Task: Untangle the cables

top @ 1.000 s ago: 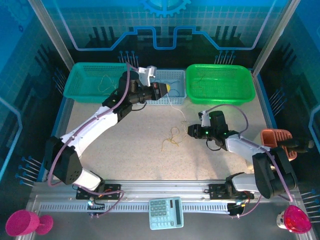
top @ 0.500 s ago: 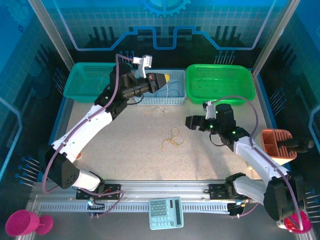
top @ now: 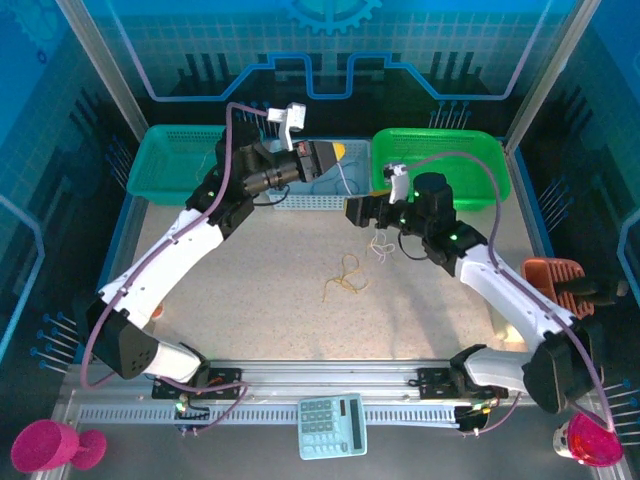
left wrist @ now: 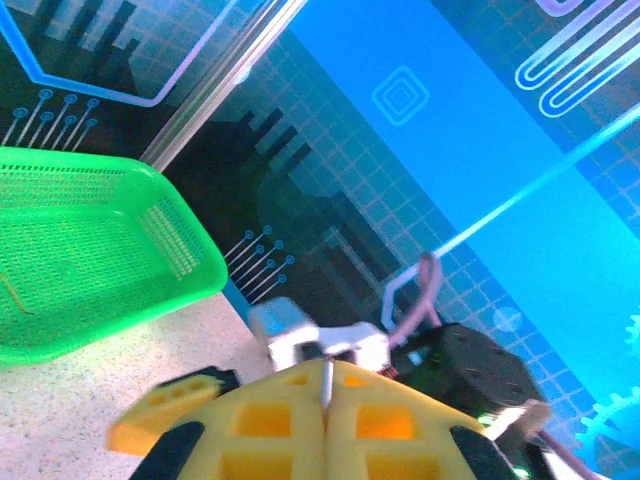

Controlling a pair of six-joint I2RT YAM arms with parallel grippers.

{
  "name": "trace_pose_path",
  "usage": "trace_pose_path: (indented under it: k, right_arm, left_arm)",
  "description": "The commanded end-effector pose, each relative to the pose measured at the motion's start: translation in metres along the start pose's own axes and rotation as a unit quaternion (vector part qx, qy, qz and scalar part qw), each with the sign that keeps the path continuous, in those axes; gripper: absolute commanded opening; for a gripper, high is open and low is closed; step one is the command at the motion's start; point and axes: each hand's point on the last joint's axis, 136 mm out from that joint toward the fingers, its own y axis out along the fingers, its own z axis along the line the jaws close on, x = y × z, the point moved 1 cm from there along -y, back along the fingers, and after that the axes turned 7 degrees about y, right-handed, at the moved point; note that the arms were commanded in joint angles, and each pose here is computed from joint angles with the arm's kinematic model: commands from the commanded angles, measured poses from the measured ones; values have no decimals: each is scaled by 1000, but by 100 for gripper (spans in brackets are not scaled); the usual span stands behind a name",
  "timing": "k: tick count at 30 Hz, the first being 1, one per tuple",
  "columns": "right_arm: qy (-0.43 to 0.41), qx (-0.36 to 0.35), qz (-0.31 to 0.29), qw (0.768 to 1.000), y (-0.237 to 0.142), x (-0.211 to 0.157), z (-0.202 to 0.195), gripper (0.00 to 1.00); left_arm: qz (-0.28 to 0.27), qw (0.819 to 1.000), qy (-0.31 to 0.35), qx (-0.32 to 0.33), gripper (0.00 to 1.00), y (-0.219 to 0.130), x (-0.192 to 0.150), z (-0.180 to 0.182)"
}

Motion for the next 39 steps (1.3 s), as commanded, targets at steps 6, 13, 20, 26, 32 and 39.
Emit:
trace_pose_path:
  k: [6,13,20,26,32,39]
  right_arm:
    - [44,-33,31,998,47,-53,-52,19]
    - [79,-69,54,993,46,-101,-84,14]
    - [88,-93,71,989,37,-128,-100,15]
    - [94,-110,75,987,32,-139,-109,14]
    - [99,-110,77,986,29,-142,-108,16]
    - [80,-64,57,993,15,-109,-73,67]
  left_arm:
    - [-53,996,20,-64,0,-21,41,-60]
    - [-90,992,68,-47,0,-38,76,-81]
    - [-138,985,95,-39,0,-59,117,-95]
    - [-166,980,103,-28,0,-73,137,-97]
    - [-192,976,101,-33,0,-88,157,-103]
    - [-178,979,83,-52,0,-84,154,-106]
